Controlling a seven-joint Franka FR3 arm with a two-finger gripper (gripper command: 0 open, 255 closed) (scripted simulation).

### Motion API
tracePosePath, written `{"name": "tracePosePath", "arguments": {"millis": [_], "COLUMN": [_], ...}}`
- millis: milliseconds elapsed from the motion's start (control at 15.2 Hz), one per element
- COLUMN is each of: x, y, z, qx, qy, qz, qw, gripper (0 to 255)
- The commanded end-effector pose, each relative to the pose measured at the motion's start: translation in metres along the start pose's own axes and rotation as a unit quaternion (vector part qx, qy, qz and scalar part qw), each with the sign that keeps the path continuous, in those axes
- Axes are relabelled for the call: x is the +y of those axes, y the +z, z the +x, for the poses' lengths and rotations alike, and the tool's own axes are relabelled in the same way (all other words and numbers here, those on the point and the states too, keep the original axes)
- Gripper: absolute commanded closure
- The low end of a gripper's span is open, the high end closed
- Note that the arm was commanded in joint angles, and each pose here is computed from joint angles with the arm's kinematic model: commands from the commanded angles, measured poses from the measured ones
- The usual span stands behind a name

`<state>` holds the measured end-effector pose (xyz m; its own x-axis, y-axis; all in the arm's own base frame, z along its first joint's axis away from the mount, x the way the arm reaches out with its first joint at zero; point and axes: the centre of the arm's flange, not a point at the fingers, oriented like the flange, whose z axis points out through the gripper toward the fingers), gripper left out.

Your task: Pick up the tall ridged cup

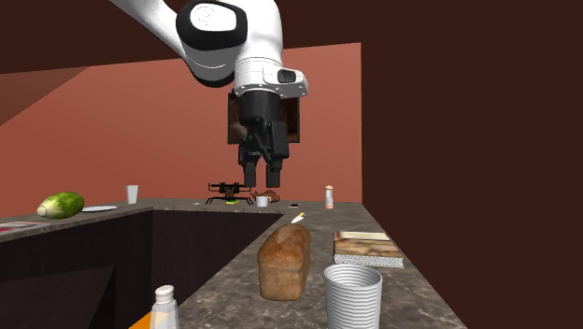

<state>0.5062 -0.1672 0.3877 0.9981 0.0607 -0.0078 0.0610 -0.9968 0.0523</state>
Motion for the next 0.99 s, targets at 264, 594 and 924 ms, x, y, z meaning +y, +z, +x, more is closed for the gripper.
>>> {"name": "tracePosePath", "arguments": {"millis": [264, 594, 924], "x": [0.041, 0.075, 0.083], "y": [0.051, 0.093, 0.12], "z": [0.042, 0.078, 0.088], "qx": [-0.003, -0.006, -0.007], "qy": [-0.008, -0.015, -0.017], "qz": [-0.009, -0.016, -0.018], "qw": [0.9999, 0.9997, 0.9997], "gripper": [0, 0, 0]}}
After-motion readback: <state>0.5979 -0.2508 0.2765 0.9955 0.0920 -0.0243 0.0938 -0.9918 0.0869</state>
